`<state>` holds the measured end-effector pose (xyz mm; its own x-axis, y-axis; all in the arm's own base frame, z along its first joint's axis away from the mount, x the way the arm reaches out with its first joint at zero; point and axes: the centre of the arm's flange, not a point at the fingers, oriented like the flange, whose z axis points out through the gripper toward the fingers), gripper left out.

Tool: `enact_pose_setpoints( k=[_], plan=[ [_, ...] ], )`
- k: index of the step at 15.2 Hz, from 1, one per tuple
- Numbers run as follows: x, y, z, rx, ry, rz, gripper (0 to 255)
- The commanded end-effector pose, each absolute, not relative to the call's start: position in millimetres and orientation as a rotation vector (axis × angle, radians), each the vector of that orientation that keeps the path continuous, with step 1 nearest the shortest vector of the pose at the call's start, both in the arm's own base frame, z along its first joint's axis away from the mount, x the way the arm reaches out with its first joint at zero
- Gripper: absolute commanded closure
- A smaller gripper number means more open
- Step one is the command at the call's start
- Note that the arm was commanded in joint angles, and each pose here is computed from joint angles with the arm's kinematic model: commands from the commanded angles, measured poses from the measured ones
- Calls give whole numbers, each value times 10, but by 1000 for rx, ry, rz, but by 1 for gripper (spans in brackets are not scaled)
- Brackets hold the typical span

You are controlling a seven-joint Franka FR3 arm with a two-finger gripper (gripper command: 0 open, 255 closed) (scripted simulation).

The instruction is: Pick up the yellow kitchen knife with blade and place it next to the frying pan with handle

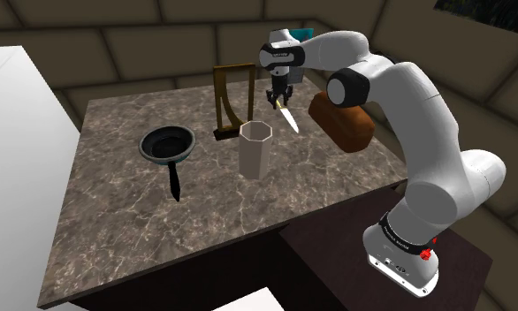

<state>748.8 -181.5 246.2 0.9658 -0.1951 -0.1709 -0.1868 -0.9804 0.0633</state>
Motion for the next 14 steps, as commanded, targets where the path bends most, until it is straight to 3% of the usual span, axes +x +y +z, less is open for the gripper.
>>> enact_pose_setpoints(
  k=[1,14],
  plan=[
    [7488,-1815,2462,3068,-298,-274,255],
    [7488,-1814,2725,3068,-298,-274,255]
  ],
)
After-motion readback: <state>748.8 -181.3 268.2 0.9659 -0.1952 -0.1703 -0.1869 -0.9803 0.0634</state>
